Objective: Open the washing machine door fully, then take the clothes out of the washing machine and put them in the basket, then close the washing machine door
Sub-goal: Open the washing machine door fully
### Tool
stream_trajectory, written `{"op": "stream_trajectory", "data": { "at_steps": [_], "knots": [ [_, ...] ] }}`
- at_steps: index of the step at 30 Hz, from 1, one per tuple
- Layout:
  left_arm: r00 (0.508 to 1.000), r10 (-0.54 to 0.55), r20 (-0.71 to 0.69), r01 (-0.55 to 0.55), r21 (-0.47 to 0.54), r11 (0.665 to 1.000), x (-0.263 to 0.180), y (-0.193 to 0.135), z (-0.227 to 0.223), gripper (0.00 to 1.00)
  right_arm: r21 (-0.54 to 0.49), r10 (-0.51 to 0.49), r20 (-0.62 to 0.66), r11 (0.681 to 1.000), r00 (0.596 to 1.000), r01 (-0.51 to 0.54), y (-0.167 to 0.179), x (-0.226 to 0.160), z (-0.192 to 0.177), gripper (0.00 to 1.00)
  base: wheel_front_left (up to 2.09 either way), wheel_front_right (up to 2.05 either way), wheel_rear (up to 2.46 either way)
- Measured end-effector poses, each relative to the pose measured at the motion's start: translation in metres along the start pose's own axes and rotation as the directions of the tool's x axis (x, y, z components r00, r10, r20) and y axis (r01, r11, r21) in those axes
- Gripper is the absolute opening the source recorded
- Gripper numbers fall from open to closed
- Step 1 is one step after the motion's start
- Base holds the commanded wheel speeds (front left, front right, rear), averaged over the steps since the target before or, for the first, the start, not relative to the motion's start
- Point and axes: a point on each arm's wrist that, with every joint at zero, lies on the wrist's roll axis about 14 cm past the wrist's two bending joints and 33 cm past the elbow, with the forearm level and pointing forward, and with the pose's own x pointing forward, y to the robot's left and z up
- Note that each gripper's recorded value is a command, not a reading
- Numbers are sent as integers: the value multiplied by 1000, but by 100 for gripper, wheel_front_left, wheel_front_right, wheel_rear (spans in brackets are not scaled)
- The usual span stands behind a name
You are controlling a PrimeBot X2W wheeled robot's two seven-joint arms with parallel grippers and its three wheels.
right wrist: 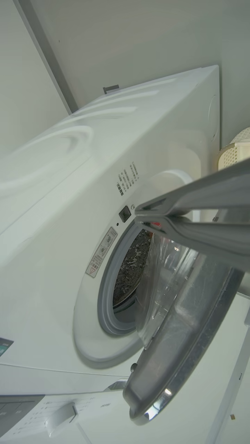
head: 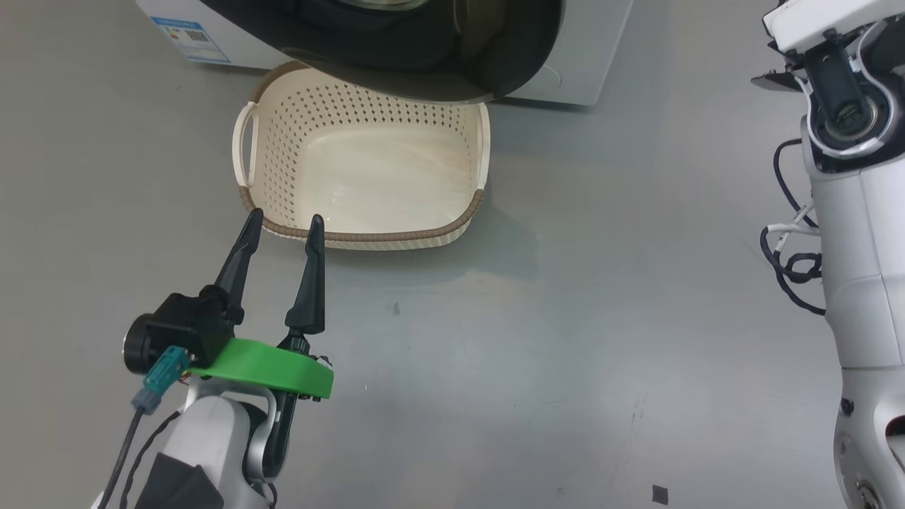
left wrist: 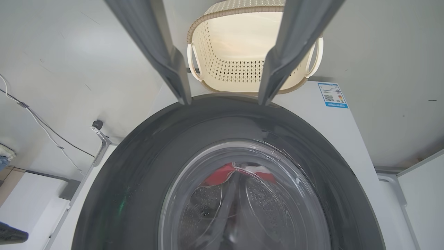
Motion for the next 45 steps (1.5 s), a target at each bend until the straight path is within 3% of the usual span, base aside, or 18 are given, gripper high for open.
{"op": "stream_trajectory", "data": {
  "at_steps": [8, 15, 20, 25, 45],
  "knots": [
    [1000, 20, -5, -20, -5, 1000, 9, 10, -3, 100, 209, 24, -146, 978, 989, 7, -2, 35, -23, 0, 0, 0, 0],
    [998, 52, -19, -52, 0, 999, 9, 23, -7, 100, 355, 59, -267, 934, 962, 41, 0, 54, -49, 0, 0, 0, 0],
    [996, 79, -32, -79, 8, 997, 5, 32, -10, 100, 464, 115, -350, 884, 930, 65, 10, 60, -72, 0, 0, 0, 0],
    [995, 92, -35, -92, 3, 996, 4, 36, -10, 100, 518, 163, -407, 852, 899, 80, 22, 64, -78, 0, 0, 0, 0],
    [994, 110, -14, -110, 0, 994, 1, 40, -1, 100, 567, 239, -571, 807, 785, 167, 36, 55, -110, 0, 0, 0, 0]
  ]
}}
